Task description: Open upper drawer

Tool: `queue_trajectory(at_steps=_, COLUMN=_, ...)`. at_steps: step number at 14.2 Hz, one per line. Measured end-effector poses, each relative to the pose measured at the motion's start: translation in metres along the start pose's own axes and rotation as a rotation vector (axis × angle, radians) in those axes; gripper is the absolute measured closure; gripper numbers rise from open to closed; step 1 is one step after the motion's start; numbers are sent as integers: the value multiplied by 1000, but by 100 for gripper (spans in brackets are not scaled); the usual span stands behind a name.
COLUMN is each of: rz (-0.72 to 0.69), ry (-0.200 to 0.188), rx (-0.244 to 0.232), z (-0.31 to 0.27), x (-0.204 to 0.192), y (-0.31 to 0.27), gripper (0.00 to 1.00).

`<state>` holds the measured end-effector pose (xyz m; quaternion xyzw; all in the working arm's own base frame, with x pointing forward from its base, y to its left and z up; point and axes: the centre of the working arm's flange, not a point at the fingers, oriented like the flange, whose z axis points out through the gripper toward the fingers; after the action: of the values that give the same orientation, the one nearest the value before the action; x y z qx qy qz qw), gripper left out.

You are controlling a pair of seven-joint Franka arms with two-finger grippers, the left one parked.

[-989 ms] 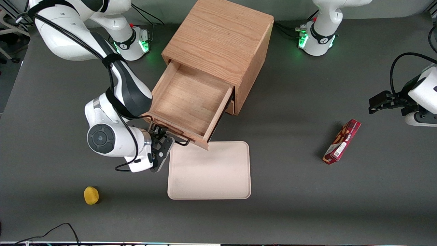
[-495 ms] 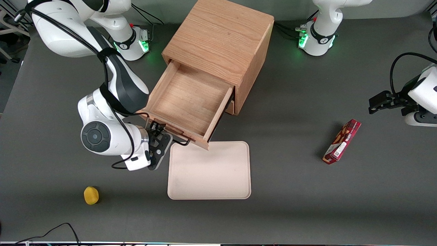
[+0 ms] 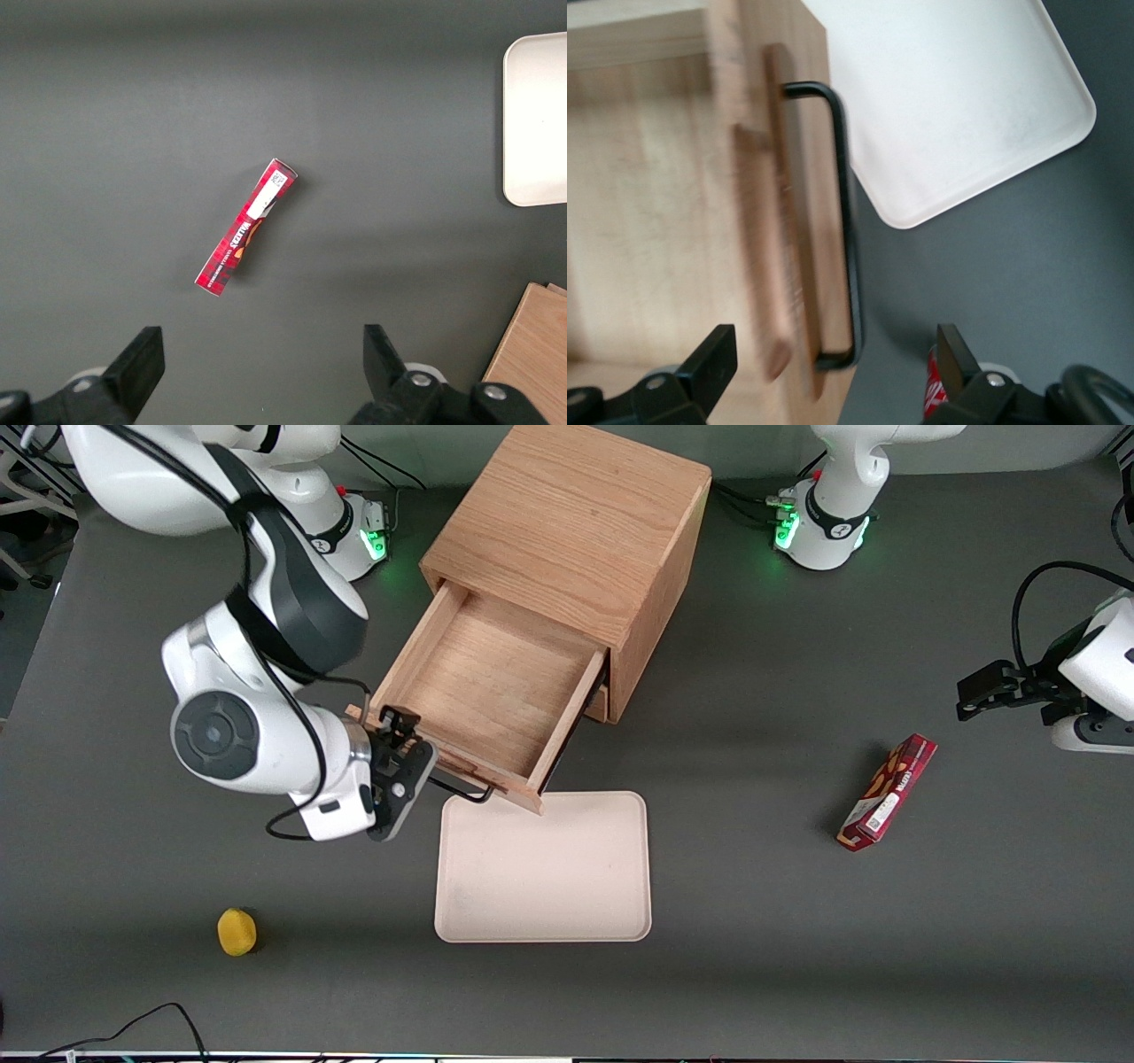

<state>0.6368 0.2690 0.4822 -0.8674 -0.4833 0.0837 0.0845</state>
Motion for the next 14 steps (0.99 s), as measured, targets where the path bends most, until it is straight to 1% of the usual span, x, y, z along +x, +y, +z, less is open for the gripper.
queue_trajectory(at_steps=2, rz=28, ry=28, rx=-27, z=-40, x=-15, y=-16, gripper=0)
queue_trajectory(at_steps=3, rz=59, ry=36, rx=-45, z=-63, x=-28, y=-23, gripper=0)
queue_trajectory(at_steps=7, rz=252, ry=61, rx=-100, z=-135, x=-94, y=-38, gripper=0)
queue_trajectory(at_steps=8, rz=315, ry=67, rx=-105, z=-146, x=-109, y=-38, gripper=0)
queue_trajectory(at_steps=11, rz=532, ry=107, rx=-73, z=-167, x=-168, y=-31, gripper=0)
queue_trajectory(at_steps=12, rz=587, ry=116, rx=-76, z=-172, x=-190, y=-29, gripper=0)
queue_trajectory(at_steps=14, rz=675, ry=137, rx=-108, z=-179, x=-225, y=-35, gripper=0)
